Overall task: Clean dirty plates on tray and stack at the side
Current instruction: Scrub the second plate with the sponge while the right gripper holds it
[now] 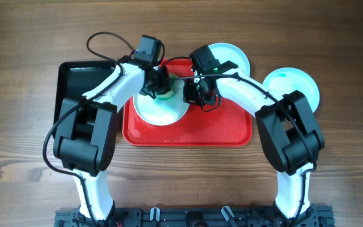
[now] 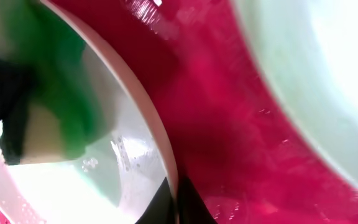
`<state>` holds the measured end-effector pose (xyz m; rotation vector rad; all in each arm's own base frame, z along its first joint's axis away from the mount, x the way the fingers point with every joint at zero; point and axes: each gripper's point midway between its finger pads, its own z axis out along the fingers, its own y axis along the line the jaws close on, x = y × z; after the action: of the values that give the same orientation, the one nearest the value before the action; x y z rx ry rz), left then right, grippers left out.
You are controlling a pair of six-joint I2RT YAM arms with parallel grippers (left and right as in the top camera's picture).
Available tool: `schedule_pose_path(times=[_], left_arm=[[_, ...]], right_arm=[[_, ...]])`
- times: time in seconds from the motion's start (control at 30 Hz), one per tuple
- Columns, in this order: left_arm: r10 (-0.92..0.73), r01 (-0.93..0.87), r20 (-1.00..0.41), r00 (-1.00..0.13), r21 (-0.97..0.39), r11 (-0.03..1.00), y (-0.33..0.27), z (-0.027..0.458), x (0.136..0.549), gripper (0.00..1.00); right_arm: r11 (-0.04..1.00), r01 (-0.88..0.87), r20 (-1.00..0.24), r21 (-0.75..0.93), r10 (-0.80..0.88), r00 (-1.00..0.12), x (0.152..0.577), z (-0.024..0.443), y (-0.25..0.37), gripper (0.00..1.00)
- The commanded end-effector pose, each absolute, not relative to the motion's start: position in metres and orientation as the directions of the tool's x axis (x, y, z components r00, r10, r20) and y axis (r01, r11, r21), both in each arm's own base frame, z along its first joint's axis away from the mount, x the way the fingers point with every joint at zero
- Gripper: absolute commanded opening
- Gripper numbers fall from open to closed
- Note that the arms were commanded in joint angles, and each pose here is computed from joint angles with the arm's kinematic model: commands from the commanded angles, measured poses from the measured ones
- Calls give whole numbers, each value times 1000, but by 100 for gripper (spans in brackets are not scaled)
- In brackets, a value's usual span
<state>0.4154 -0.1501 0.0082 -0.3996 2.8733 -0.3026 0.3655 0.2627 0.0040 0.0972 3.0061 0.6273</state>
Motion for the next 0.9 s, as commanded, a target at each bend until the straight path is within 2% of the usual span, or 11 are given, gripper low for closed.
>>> schedule_pose_path(times=[0.0,0.07,0.2,0.27,0.33,0.4,0.53,0.57,0.7,0.77,0.87], left_arm=[[-498,-527,-224,-837,92,845,-76,-14,385,4],[-515,-557,-246,-821,148,817,-64,-10,379,4],[-513,-555,-242,-824,160,816,-63,2,375,4],[-453,-478,-174,-874,142,867,-72,9,369,4],[-236,-236,-50,-970,-5,972,-107,14,362,4],[-46,-48,13,-999,-189,981,-140,19,352,4],[230,217,-29,-973,-464,859,-187,36,340,4],[253,246,-52,-966,-484,840,-191,38,341,4],[251,286,-139,-958,-483,827,-197,40,359,4],[219,287,-200,-955,-435,854,-193,39,379,4],[14,73,-258,-966,-222,972,-154,30,414,4]], right_arm=[[919,41,-38,392,61,-997,362,-4,263,4],[919,41,-38,391,61,-997,362,-4,263,4],[919,41,-38,392,61,-997,362,-4,263,4],[919,42,-38,392,62,-997,362,-4,263,4],[919,41,-38,392,61,-997,362,-4,263,4],[919,41,-38,392,61,-997,362,-4,263,4],[919,41,-39,392,61,-997,362,-4,263,4],[919,41,-38,392,61,-997,362,-4,263,4],[919,41,-38,392,61,-997,362,-4,263,4],[918,42,-36,394,61,-998,362,-4,263,4],[918,41,-37,394,60,-998,362,-4,263,4]])
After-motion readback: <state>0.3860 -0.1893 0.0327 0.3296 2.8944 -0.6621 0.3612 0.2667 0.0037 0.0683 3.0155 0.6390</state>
